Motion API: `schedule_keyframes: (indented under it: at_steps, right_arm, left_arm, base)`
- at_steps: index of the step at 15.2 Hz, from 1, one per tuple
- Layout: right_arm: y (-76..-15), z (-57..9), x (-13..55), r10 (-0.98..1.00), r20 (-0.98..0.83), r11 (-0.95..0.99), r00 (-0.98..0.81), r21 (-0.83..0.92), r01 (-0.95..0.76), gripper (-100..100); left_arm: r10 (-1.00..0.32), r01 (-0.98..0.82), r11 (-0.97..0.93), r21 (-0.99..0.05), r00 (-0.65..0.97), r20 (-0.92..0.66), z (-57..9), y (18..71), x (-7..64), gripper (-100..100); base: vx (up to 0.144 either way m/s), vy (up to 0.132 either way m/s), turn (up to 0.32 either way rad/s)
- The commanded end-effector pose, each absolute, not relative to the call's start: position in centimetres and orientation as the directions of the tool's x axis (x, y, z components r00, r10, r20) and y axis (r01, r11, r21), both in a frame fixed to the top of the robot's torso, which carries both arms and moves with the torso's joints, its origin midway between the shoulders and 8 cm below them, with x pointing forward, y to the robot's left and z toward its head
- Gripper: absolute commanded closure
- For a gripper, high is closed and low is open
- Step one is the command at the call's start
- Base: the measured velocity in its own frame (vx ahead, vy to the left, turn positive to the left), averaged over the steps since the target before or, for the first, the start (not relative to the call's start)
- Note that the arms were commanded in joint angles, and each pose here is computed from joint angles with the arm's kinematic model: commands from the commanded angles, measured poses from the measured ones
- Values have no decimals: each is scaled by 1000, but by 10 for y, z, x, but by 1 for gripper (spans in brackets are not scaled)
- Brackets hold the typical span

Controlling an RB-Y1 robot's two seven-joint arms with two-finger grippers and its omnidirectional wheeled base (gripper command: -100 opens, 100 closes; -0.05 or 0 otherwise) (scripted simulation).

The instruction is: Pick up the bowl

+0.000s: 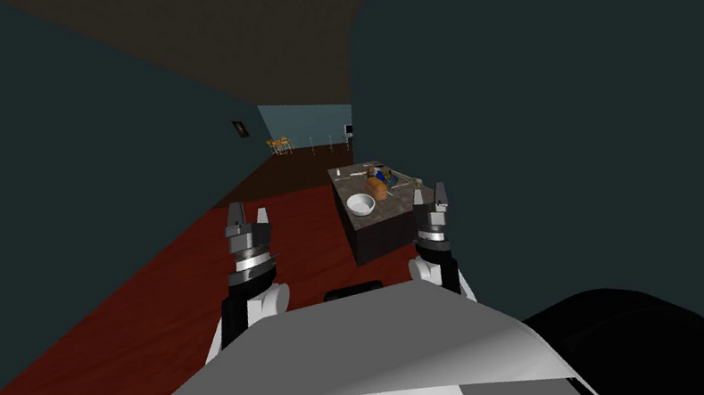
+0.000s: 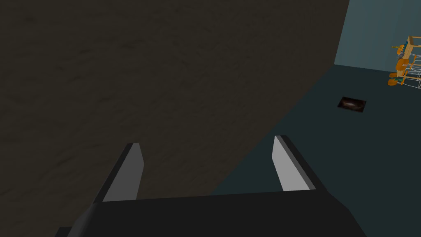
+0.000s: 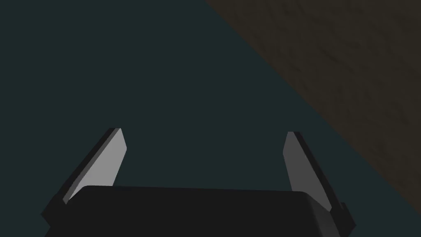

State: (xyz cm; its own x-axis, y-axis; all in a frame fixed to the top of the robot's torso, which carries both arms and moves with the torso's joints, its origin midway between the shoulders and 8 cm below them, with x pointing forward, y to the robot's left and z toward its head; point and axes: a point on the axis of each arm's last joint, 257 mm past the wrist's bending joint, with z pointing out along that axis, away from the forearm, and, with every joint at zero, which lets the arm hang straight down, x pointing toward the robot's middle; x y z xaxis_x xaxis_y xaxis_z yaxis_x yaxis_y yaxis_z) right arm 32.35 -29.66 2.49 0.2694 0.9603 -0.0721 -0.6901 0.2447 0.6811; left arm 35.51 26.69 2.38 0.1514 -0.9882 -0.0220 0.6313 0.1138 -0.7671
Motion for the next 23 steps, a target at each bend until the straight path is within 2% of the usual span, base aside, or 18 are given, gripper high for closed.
schedule_keyframes:
  at_steps: [1,11,16,23]
  right_arm:
    - [-293,22,327,960,-115,264,256,682,-682,-100]
    - [-281,-7,346,915,-350,394,199,675,-624,-100]
    - [-279,-38,359,841,-517,506,160,645,-573,-100]
    - [-280,-65,368,740,-664,602,105,585,-543,-100]
  left_arm:
    - [-988,631,114,-767,151,-22,24,267,355,0]
    - [-988,631,114,-767,151,-22,24,267,355,0]
    - [-988,631,114,-767,151,-22,24,267,355,0]
    - [-988,631,114,-767,151,-22,24,267,355,0]
  base:
    - [-1,8,16]
    - [9,38,32]
    - [30,64,55]
    - [32,57,49]
